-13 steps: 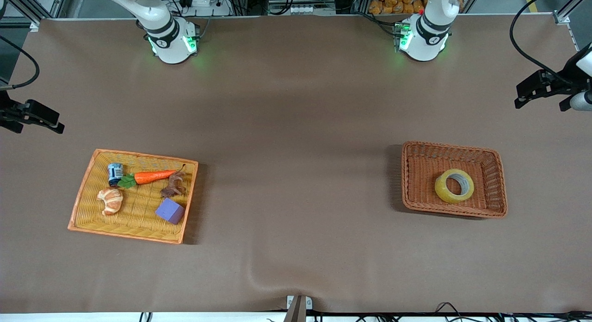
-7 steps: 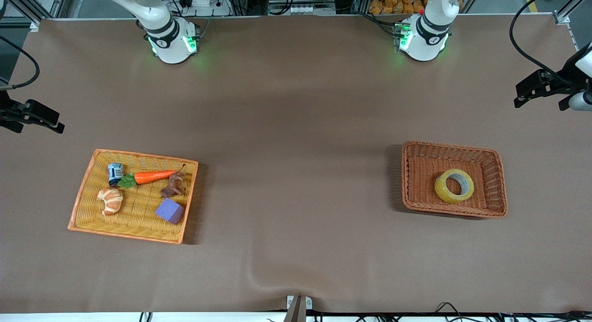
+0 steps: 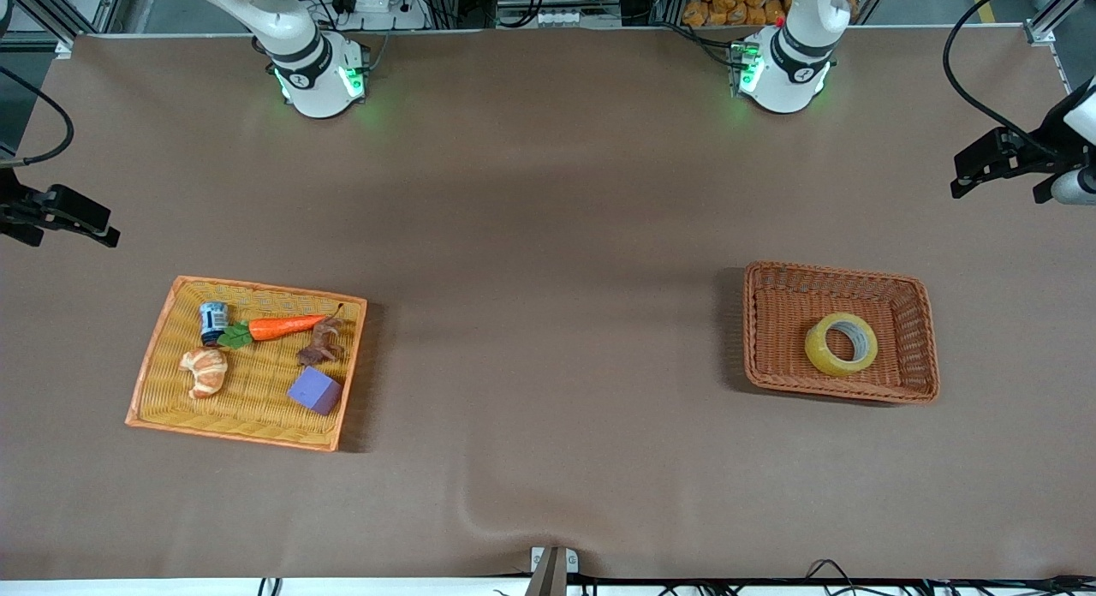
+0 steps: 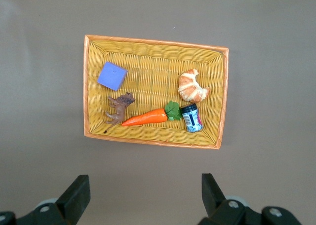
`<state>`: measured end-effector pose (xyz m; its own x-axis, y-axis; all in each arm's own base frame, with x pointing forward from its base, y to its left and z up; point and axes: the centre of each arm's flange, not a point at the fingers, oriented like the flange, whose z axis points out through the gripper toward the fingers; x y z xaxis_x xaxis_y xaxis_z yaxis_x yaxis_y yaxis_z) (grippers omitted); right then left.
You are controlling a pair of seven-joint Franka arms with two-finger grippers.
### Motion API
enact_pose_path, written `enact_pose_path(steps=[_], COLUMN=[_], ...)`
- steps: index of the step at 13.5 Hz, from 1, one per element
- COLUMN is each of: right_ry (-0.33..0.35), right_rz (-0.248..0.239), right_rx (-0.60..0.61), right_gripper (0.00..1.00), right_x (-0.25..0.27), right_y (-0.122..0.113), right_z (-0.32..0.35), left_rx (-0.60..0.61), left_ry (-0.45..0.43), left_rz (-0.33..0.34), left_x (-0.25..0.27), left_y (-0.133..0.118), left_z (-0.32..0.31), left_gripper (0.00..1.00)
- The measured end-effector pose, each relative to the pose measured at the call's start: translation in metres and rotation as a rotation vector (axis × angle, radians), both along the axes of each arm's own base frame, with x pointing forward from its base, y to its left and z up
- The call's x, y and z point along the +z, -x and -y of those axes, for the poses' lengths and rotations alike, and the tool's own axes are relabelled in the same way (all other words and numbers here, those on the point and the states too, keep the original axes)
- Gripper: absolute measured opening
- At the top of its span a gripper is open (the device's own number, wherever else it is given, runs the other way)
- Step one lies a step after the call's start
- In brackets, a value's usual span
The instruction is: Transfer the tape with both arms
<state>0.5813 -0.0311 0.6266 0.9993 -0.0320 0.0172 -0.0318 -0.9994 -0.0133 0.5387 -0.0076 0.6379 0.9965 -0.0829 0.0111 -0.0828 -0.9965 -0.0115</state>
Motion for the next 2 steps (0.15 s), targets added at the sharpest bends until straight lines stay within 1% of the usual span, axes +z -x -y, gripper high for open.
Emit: enact_pose_path(steps=[2], right_ry=[0.000], right_rz=[0.000], right_rx=[0.000], right_gripper=[1.00], right_x=[0.0000], right_y=[-0.0001], right_z=[0.0000], left_rx=[0.014], left_ry=[0.000], left_rz=[0.002], left_x=[0.0007], left_y=[0.0000], left_z=[0.0000], left_gripper=[1.00])
